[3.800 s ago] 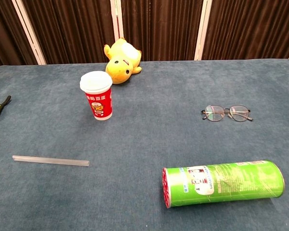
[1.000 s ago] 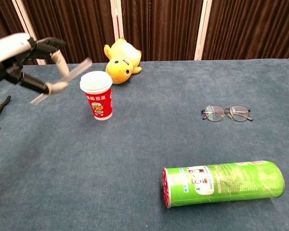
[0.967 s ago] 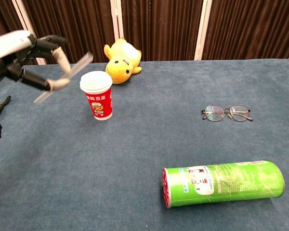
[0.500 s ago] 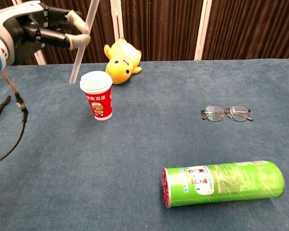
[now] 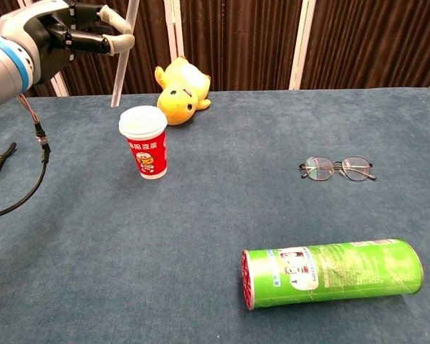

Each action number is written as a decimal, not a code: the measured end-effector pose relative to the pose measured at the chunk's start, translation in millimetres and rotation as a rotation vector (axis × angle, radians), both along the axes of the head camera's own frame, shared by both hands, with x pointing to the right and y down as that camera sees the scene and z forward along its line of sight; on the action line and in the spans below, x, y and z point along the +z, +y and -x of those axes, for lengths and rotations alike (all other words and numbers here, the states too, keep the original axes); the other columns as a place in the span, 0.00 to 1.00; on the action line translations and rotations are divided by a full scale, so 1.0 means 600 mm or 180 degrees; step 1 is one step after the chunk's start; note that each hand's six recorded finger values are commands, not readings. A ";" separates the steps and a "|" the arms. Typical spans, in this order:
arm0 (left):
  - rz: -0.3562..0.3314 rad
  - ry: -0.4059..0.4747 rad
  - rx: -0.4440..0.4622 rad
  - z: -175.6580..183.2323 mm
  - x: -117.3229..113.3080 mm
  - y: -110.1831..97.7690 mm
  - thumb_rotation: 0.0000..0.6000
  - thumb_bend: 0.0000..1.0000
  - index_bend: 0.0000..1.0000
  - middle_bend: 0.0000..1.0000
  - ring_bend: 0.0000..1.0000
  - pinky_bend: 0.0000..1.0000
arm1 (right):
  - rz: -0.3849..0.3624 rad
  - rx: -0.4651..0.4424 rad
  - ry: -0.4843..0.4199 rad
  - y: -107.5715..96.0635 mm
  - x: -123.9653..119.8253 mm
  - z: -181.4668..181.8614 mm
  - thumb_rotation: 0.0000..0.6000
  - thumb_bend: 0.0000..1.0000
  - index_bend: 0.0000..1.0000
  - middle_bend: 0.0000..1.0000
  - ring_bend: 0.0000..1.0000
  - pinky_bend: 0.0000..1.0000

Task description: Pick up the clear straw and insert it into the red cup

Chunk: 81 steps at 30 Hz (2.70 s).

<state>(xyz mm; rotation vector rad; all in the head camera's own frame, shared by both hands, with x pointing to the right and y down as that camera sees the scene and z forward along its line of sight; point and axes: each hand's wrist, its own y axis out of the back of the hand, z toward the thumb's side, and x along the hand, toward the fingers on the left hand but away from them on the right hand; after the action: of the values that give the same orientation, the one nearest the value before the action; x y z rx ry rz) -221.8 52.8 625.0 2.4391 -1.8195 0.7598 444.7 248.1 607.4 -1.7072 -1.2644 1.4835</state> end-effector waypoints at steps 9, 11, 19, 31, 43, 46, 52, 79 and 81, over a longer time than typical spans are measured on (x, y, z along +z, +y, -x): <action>0.0035 0.0029 0.0024 -0.006 0.026 -0.012 1.00 0.37 0.56 0.02 0.00 0.00 | 0.0020 0.0012 -0.0004 0.000 0.003 -0.001 1.00 0.03 0.00 0.00 0.00 0.00; 0.0046 0.0047 0.0033 -0.009 0.031 -0.014 1.00 0.37 0.56 0.02 0.00 0.00 | 0.0022 0.0004 -0.0005 0.000 0.003 -0.001 1.00 0.03 0.00 0.00 0.00 0.00; 0.0078 0.0144 0.0072 -0.027 0.043 -0.016 1.00 0.37 0.56 0.02 0.00 0.00 | 0.0051 0.0020 -0.0018 0.001 0.007 -0.003 1.00 0.03 0.00 0.00 0.00 0.00; 0.0080 0.0206 0.0127 -0.040 0.046 -0.010 1.00 0.37 0.56 0.03 0.00 0.00 | 0.0068 0.0042 -0.0018 0.000 0.010 -0.005 1.00 0.03 0.00 0.00 0.00 0.00; 0.0113 0.0161 0.0109 -0.027 0.053 -0.005 1.00 0.37 0.56 0.02 0.00 0.00 | 0.0073 0.0046 -0.0015 0.001 0.009 -0.005 1.00 0.03 0.00 0.00 0.00 0.00; 0.0130 0.0152 0.0119 -0.027 0.057 -0.002 1.00 0.37 0.56 0.02 0.00 0.00 | 0.0077 0.0047 -0.0014 0.001 0.010 -0.005 1.00 0.03 0.00 0.00 0.00 0.00; 0.0180 0.0157 0.0110 -0.024 0.071 0.005 1.00 0.37 0.56 0.03 0.00 0.00 | 0.0078 0.0055 -0.0019 0.001 0.010 -0.005 1.00 0.03 0.00 0.00 0.00 0.00; 0.0085 0.0270 0.0134 -0.019 0.066 0.006 1.00 0.37 0.56 0.03 0.00 0.00 | 0.0085 0.0055 -0.0024 0.002 0.011 -0.004 1.00 0.03 0.00 0.00 0.00 0.00; 0.0083 0.0282 0.0139 -0.018 0.065 0.008 1.00 0.37 0.56 0.03 0.00 0.00 | 0.0083 0.0054 -0.0024 0.002 0.010 -0.004 1.00 0.03 0.00 0.00 0.00 0.00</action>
<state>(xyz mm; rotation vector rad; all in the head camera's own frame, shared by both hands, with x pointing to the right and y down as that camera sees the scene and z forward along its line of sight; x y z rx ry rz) -210.8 57.7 664.2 2.4618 -1.7203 0.6621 447.2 249.2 613.5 -1.7243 -1.2715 1.5111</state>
